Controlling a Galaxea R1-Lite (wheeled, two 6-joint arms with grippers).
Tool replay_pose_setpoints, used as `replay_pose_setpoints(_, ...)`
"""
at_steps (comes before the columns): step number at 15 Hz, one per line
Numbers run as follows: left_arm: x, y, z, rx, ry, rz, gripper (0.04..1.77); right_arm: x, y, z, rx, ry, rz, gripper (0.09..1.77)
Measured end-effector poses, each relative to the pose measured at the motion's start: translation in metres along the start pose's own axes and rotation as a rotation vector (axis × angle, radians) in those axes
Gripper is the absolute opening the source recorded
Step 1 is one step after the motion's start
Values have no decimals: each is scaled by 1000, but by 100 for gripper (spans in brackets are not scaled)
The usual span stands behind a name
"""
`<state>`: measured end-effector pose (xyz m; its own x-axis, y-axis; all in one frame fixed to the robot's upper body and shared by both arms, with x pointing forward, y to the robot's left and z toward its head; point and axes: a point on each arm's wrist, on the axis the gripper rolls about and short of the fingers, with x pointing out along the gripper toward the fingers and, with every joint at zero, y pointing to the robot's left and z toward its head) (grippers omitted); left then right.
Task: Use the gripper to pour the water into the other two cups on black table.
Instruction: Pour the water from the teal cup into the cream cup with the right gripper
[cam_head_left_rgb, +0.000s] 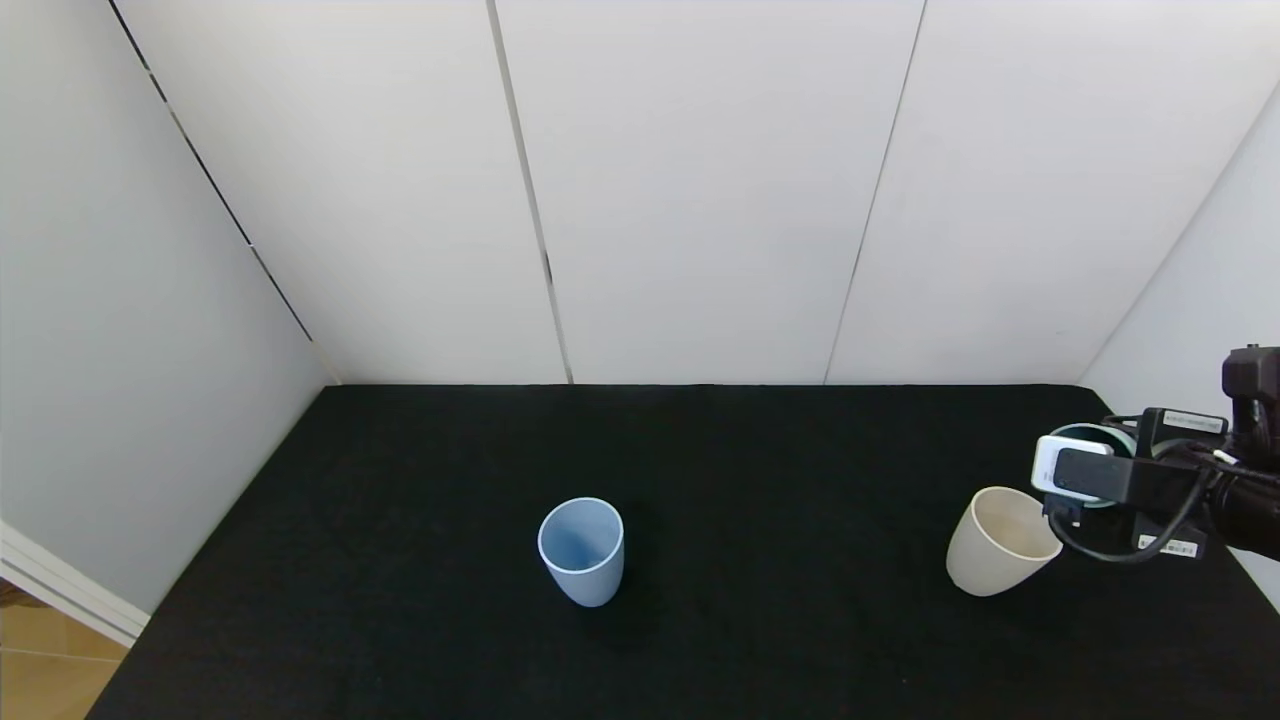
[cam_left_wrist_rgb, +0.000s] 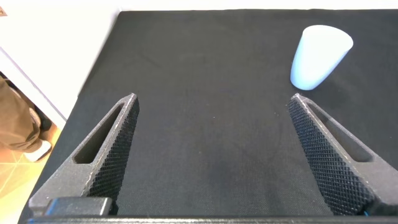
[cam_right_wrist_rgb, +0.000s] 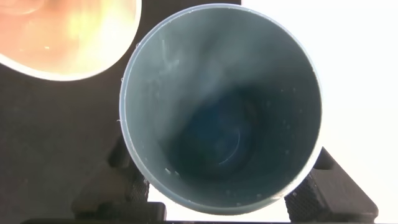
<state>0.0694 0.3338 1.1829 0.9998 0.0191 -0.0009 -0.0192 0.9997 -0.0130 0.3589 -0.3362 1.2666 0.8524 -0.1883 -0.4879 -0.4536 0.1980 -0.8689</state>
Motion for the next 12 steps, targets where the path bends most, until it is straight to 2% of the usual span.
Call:
replay_pose_setpoints(5, 0, 0, 0, 0, 0, 0, 172, 2, -1, 0, -85, 26, -6, 118)
replay_pose_setpoints(12, 0, 0, 0, 0, 0, 0, 172, 4, -5, 1, -140, 31, -14, 118)
